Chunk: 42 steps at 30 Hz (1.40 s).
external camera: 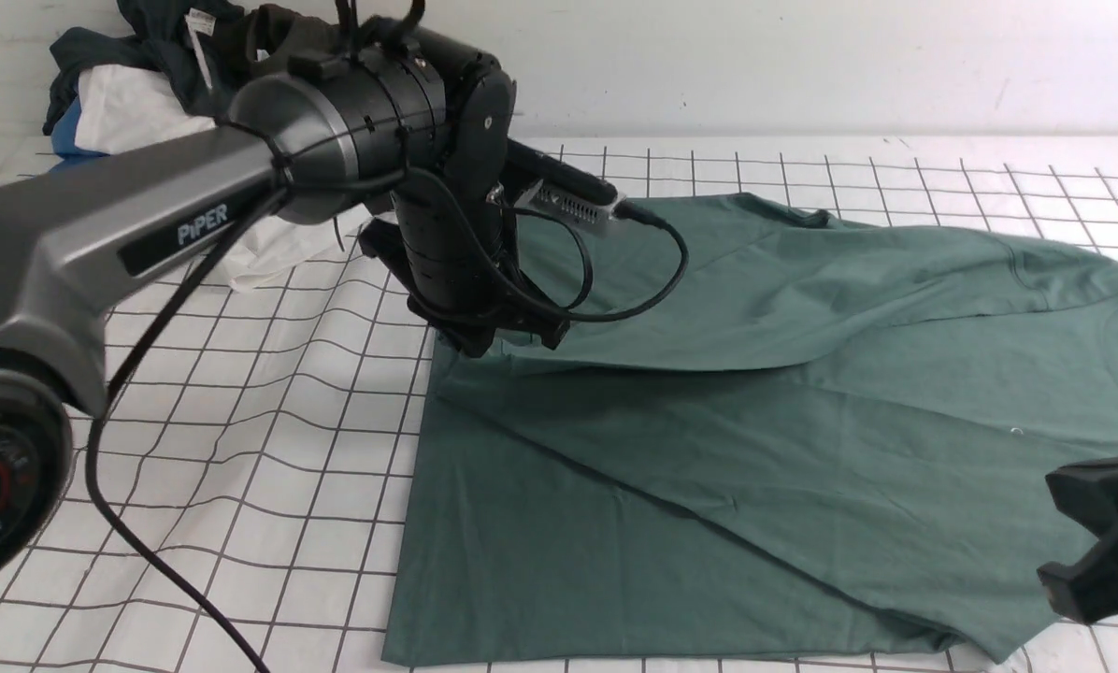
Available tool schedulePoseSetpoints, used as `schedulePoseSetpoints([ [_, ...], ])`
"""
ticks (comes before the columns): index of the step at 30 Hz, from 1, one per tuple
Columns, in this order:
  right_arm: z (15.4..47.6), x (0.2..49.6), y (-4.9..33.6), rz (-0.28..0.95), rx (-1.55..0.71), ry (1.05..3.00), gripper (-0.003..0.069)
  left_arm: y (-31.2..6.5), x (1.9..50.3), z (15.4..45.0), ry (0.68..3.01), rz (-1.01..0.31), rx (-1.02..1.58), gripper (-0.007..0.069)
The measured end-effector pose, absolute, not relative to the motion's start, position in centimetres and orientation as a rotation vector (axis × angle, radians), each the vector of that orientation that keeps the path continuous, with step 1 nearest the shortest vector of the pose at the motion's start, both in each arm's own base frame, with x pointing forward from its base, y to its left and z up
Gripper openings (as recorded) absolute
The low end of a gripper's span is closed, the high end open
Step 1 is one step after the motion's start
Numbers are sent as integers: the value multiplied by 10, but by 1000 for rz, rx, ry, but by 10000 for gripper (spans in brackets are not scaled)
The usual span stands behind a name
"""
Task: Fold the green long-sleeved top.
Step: Use the left arm to drag and drop the cuff onto the cuff closest to the left arm, then use both arms simultaneously to clamp the lower edge of the clothing fabric
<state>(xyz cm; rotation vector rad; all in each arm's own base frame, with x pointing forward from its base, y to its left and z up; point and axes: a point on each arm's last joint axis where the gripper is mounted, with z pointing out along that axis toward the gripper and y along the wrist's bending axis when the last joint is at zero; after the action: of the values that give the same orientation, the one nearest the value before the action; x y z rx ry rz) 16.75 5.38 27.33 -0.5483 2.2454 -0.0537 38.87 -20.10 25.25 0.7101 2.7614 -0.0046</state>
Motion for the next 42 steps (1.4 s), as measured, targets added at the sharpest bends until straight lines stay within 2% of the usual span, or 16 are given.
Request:
schedulePoseSetpoints([
  [2, 272, 169, 55, -49, -549, 2246, -10, -200, 384, 256, 2783, 6, 718, 23],
  [6, 271, 170, 55, -45, -548, 2248, -10, -200, 385, 242, 2837, 37, 767, 36],
  [7, 271, 170, 56, -42, -546, 2248, -10, -201, 387, 232, 2858, 51, 791, 57],
  [10, 272, 170, 56, -41, -546, 2246, -10, -200, 388, 227, 2866, 75, 813, 113],
  [13, 272, 170, 56, -41, -546, 2246, -10, -196, 384, 244, 2825, 94, 808, 227],
  [14, 272, 170, 56, -41, -546, 2246, -10, -196, 384, 246, 2821, 93, 807, 227],
  [18, 272, 170, 56, -40, -546, 2245, -10, -189, 372, 285, 2748, 77, 780, 342],
  [21, 272, 170, 56, -38, -546, 2239, -10, -185, 366, 302, 2714, 64, 765, 374],
  [26, 272, 171, 56, -34, -543, 2238, -10, -190, 361, 298, 2733, -6, 796, 373],
  [29, 272, 170, 56, -36, -543, 2244, -10, -201, 341, 286, 2773, -96, 900, 370],
  [31, 271, 170, 56, -39, -544, 2251, -10, -211, 310, 268, 2794, -136, 1109, 370],
  [36, 271, 170, 58, 0, -521, 2255, -10, -209, 253, 216, 2707, -62, 1692, 370],
  [42, 271, 169, 61, 43, -528, 2253, -10, -195, 247, 167, 2430, 67, 2002, 353],
])
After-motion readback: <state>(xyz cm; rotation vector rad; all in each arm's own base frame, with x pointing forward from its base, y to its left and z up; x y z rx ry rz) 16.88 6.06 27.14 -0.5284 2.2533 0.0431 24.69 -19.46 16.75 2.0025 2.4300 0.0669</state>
